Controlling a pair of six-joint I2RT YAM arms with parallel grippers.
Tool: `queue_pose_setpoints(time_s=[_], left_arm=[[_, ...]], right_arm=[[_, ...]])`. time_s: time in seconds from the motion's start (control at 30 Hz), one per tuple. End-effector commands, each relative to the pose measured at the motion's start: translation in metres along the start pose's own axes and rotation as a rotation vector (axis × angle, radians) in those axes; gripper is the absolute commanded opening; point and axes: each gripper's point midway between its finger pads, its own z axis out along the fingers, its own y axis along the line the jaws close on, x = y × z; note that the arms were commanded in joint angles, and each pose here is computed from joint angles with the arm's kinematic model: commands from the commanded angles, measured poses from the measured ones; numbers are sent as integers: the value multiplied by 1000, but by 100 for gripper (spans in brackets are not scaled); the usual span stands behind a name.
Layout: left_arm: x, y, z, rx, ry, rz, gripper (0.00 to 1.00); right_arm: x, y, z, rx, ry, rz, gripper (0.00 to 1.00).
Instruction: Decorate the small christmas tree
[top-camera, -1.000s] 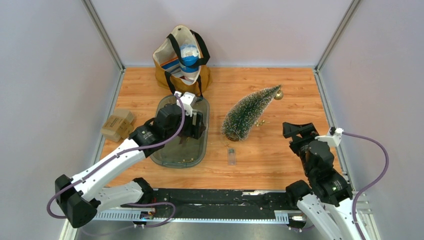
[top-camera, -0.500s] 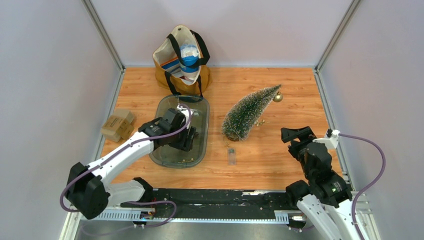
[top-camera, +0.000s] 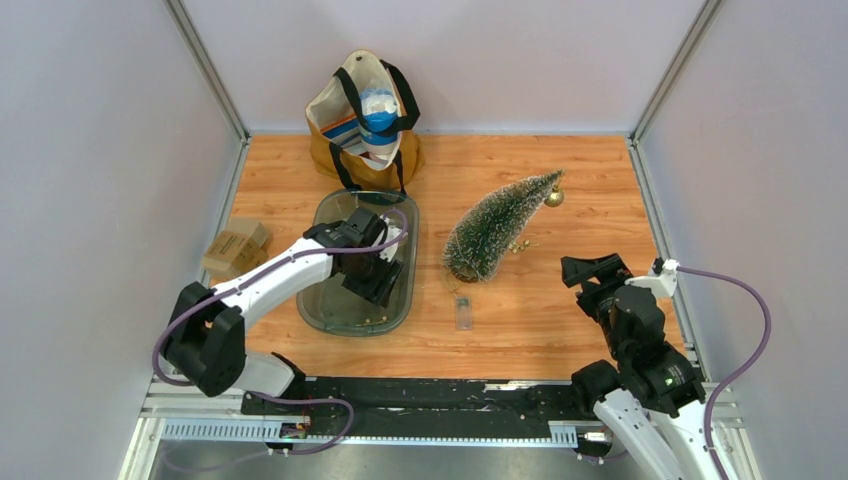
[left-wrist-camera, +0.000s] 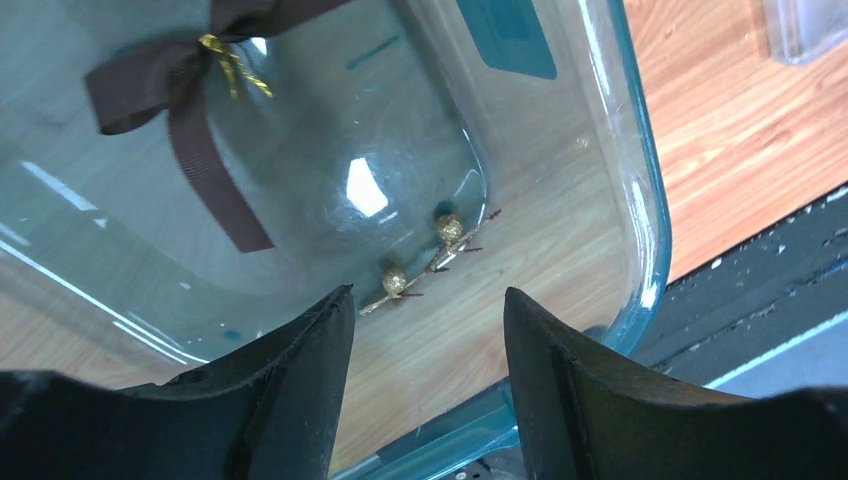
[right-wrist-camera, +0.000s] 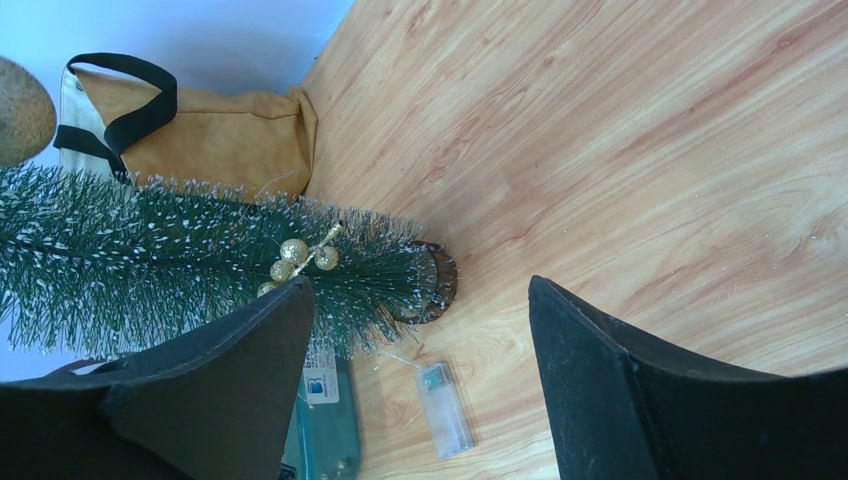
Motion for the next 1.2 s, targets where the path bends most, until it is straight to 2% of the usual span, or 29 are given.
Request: queue_pose_setpoints(time_s=[0.0,0.3,0.63,0.93,1.17], left_arm=[[-1,-11,1,84,48,49,64],[8,-9,18,111,163,98,59],[11,-5,28,125,259,148,58],[24,-6,44,157,345,132,58],[32,6,54,94,386,112,57]], right_arm=[[-12,6,-5,-19,-36,-18,81],[-6,5,-2,-11,-14,-27,81],[1,5,1,-20,8,-14,81],[6,6,3,-23,28,-14,82],[7,4,3,-21,29,-11,82]])
